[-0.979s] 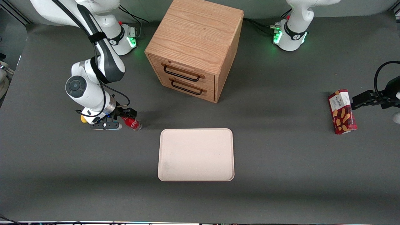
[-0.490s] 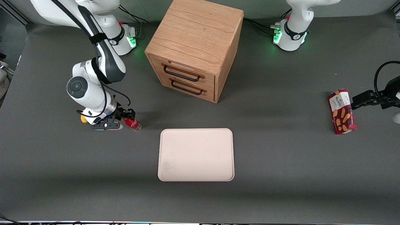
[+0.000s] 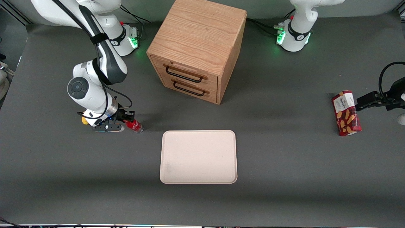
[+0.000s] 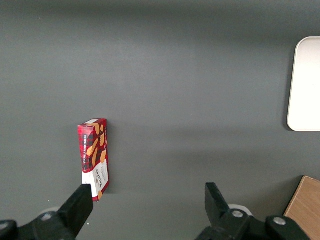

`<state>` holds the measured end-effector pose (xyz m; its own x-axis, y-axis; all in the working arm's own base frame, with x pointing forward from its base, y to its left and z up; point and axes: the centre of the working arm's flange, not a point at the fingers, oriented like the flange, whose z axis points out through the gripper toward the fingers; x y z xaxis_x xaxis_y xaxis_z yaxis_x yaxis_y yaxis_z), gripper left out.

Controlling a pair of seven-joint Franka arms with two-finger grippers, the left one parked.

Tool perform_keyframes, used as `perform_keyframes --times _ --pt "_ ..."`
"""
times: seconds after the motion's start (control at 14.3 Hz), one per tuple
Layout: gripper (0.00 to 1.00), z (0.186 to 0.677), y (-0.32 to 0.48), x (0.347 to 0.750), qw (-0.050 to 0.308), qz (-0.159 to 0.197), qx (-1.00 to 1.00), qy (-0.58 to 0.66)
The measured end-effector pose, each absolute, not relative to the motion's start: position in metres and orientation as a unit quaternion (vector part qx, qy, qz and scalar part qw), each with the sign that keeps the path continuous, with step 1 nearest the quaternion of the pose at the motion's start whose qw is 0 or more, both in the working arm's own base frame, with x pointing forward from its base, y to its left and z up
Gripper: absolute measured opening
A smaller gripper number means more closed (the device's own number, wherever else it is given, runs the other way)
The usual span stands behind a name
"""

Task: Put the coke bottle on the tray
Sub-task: 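Lower the open right gripper around the red Coca-Cola bottle and close it, then lift the bottle with the right gripper and carry it onto the tray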

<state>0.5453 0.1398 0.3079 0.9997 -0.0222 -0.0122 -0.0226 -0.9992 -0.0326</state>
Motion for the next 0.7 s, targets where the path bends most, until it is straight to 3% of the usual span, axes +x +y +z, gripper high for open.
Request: perform_keyframes --times 0.35,0.7 --pt "0.38 0.347 0.142 0.557 0.015 0.007 -1.000 0.009" --pt "0.38 0.453 0.144 0.586 0.013 0.012 -1.000 0.007"
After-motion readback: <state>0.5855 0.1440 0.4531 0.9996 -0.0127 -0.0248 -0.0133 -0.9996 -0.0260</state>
